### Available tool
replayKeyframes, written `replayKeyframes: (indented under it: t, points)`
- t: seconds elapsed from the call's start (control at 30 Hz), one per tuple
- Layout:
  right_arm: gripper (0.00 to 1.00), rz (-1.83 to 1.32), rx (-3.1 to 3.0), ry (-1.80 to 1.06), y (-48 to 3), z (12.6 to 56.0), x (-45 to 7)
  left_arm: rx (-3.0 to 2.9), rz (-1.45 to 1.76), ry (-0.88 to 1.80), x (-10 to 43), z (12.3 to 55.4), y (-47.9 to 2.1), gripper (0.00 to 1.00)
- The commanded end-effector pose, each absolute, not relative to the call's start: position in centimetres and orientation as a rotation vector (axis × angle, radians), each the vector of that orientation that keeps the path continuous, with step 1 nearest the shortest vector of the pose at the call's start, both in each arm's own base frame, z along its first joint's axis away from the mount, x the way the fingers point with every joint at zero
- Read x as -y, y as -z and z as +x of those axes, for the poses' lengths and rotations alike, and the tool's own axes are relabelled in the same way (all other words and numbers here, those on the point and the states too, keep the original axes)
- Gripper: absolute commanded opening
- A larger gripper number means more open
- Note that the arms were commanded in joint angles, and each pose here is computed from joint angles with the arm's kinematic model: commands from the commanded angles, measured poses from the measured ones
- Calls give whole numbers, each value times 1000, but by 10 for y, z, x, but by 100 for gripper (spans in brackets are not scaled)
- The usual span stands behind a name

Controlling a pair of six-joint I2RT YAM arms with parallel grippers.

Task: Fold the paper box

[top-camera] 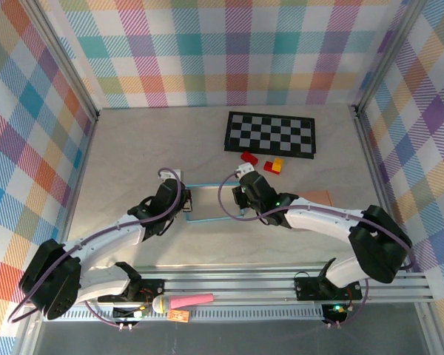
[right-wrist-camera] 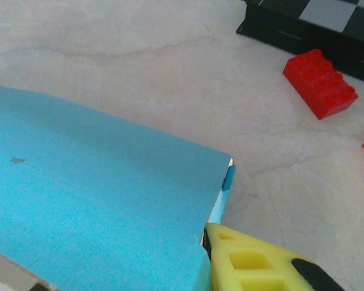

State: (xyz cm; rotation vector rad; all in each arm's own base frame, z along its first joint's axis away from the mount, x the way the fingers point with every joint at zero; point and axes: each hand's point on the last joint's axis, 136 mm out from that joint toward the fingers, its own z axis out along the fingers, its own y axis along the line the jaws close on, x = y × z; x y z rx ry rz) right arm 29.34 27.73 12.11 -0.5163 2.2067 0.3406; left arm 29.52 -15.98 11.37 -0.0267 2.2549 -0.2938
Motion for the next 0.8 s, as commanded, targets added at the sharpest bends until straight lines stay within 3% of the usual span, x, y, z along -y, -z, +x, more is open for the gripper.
replayKeyframes:
  t: [0.0, 0.33, 0.47, 0.77]
  points:
    - [30, -580, -2270, -464, -126, 270, -292, -2250, -23, 332, 166, 287, -110, 0]
    - [78, -537, -2471, -719, -161, 225, -295, -2268, -19, 292, 166, 285, -103, 0]
    - [84, -524, -2539, -837, -181, 206, -294, -2269, -7, 277, 167, 286, -108, 0]
    - [86, -419, -2636, -918, -219, 199, -282, -2287, 10, 269, 170, 287, -110, 0]
